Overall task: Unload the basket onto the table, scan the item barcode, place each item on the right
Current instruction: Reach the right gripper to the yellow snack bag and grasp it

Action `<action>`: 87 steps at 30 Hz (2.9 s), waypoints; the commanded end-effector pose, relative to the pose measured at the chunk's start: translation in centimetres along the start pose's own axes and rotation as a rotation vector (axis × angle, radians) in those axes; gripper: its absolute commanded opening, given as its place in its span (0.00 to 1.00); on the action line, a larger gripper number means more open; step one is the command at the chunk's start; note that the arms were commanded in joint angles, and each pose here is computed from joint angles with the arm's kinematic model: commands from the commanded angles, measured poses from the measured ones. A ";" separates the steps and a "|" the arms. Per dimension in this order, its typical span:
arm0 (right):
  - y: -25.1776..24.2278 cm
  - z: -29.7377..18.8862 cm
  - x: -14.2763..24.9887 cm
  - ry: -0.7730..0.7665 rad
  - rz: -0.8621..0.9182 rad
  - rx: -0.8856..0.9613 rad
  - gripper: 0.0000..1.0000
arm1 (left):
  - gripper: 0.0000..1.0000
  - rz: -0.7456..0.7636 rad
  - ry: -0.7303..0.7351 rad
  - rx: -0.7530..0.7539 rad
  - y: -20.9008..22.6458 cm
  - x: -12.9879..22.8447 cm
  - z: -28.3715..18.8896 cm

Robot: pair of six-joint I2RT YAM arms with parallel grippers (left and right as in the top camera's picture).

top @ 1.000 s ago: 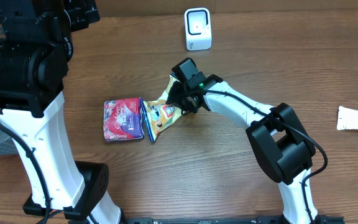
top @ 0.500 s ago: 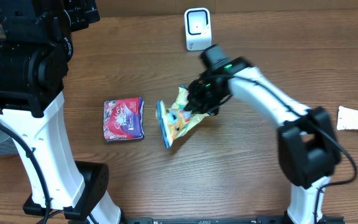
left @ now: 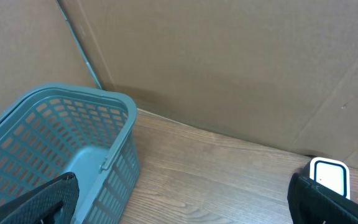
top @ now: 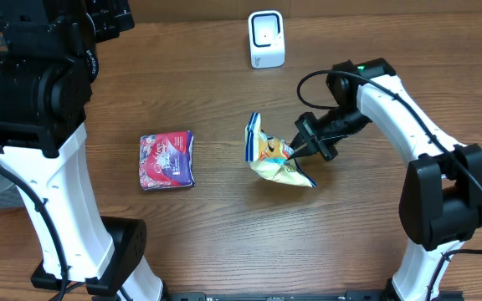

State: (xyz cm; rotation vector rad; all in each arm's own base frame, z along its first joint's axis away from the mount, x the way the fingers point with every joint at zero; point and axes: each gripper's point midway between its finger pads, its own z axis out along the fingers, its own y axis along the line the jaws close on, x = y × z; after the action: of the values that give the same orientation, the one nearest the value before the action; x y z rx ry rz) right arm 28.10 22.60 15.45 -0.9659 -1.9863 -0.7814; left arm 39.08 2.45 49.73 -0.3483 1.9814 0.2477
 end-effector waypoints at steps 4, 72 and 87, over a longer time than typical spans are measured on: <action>-2.7 -1.0 -0.5 -0.114 0.387 0.089 0.04 | 1.00 0.016 0.005 -0.022 0.3 0.1 0.7; -5.3 4.9 -5.4 -0.615 -1.378 0.994 1.00 | 1.00 0.016 0.005 -0.022 0.3 0.1 0.7; -6.2 6.9 -8.7 -0.636 -1.406 0.965 0.04 | 1.00 0.016 0.005 -0.022 0.3 0.1 0.7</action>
State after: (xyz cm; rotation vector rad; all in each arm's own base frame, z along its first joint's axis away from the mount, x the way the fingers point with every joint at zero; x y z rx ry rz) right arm 23.66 21.32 3.67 1.0171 -2.9719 0.0402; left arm 39.14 2.45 49.68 -0.3484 1.9824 0.2485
